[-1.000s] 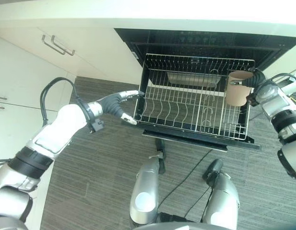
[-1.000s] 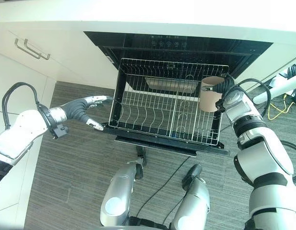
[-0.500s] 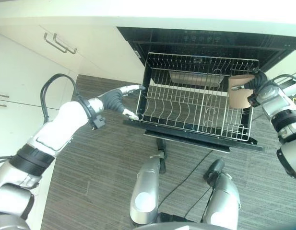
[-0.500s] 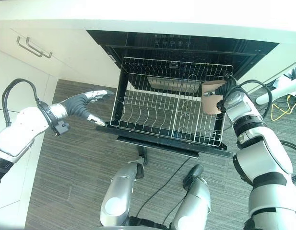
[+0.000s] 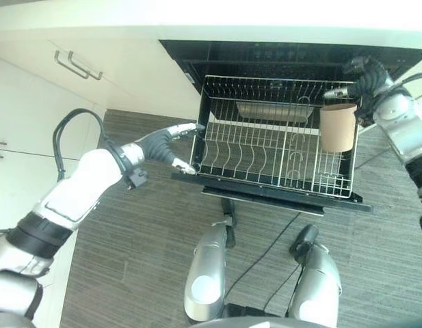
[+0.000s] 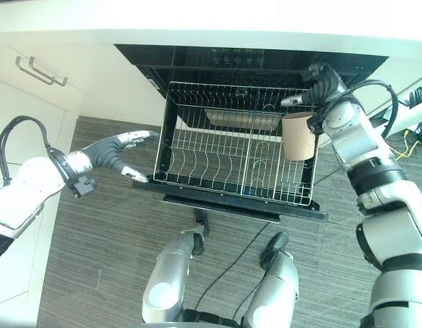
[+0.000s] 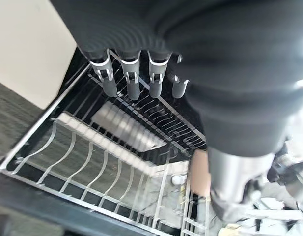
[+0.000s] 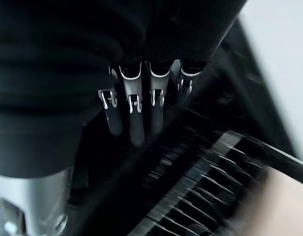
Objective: Place the dishes in the dishwasher.
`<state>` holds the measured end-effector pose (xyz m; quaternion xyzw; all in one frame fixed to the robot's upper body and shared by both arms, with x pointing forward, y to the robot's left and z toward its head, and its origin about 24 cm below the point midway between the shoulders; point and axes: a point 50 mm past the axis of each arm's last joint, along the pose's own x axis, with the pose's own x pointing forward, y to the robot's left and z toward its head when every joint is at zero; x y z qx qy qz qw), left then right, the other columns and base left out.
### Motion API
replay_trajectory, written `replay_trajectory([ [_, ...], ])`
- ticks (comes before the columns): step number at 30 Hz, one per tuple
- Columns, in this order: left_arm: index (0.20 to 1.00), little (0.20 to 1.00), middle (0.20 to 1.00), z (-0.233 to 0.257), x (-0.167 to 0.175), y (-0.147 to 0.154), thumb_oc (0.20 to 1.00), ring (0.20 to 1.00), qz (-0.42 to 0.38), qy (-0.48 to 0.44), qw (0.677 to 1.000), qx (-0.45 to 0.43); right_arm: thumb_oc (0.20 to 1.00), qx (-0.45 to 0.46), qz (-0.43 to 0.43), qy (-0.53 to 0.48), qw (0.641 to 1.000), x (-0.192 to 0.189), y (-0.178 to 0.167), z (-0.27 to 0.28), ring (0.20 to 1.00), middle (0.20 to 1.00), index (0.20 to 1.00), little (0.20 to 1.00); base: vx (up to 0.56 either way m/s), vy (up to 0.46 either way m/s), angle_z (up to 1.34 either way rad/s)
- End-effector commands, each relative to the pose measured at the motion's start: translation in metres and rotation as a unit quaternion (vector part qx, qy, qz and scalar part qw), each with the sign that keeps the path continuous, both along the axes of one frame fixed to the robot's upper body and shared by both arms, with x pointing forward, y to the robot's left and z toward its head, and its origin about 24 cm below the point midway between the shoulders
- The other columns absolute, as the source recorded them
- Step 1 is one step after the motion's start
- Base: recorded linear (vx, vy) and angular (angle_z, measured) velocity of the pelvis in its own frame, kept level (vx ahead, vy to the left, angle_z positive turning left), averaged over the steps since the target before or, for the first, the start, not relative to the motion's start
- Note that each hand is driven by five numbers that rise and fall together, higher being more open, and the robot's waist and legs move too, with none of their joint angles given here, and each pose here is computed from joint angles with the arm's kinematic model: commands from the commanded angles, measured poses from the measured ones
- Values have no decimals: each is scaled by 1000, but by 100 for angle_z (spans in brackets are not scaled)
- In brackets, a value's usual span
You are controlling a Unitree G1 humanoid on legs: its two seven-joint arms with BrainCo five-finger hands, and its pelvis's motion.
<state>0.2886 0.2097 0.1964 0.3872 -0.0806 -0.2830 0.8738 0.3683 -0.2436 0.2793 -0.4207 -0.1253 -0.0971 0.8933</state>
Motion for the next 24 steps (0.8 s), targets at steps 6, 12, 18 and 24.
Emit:
replay_trajectory([
  [6,1000,1000,1000,16,-19,7,1000,1000,20,-75,996,-36,1000,29,29,-105,994,-45,-6,20,1000,1000,1000,1000,19,29,-4],
  [12,1000,1000,1000,0,-38,2,1000,1000,22,-116,987,-105,1000,132,104,-58,984,-78,-2,-32,1000,1000,1000,1000,36,-9,-6],
  [18,1000,1000,1000,-14,-52,-7,1000,1000,6,-127,982,-140,1000,176,167,-50,969,-101,12,-54,1000,1000,1000,1000,53,-15,-10],
  [24,1000,1000,1000,-19,-70,-8,1000,1000,-2,-164,968,-188,1000,220,305,-41,925,-133,28,-63,1000,1000,1000,1000,90,-48,-16],
])
